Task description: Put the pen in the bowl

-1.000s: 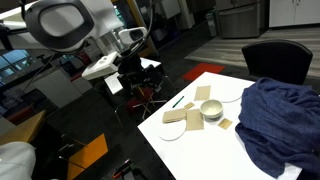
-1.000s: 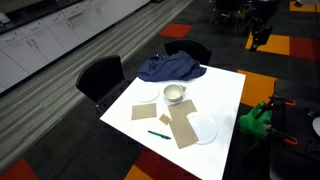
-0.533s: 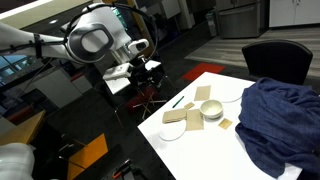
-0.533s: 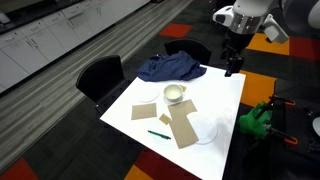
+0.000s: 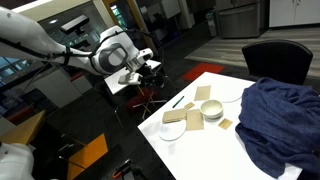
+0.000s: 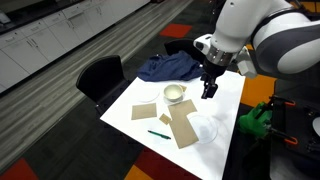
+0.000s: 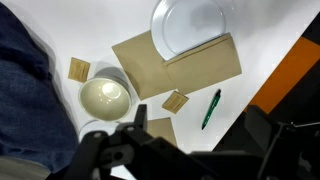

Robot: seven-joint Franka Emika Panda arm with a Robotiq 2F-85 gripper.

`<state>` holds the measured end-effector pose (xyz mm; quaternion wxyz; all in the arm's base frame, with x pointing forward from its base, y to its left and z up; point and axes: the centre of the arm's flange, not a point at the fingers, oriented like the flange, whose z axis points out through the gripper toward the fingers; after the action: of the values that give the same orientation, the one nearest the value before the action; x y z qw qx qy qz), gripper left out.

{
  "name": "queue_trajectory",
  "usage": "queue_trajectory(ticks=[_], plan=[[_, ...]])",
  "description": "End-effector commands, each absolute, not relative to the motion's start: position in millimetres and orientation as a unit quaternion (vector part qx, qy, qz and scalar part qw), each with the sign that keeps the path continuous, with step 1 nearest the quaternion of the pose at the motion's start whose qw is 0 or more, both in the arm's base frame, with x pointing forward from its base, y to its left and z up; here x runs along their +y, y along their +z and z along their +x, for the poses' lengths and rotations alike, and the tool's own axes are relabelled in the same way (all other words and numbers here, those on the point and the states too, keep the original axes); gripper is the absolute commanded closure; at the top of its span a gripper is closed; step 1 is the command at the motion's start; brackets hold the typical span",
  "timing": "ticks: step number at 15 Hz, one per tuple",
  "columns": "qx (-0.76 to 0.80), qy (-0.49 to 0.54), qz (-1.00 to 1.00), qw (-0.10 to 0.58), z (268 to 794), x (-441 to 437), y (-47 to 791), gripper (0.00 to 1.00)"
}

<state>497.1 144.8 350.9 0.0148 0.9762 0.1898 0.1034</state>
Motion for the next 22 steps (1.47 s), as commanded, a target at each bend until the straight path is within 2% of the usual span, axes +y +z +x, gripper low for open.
queue_trajectory(ticks=[1, 11, 22], plan=[[0.186, 0.119, 0.975, -0.003, 531, 180, 326, 0.0], [0.174, 0.135, 0.975, -0.014, 608, 265, 271, 0.0], [0.116, 0.135, 0.984, 0.025, 661, 305, 182, 0.0]])
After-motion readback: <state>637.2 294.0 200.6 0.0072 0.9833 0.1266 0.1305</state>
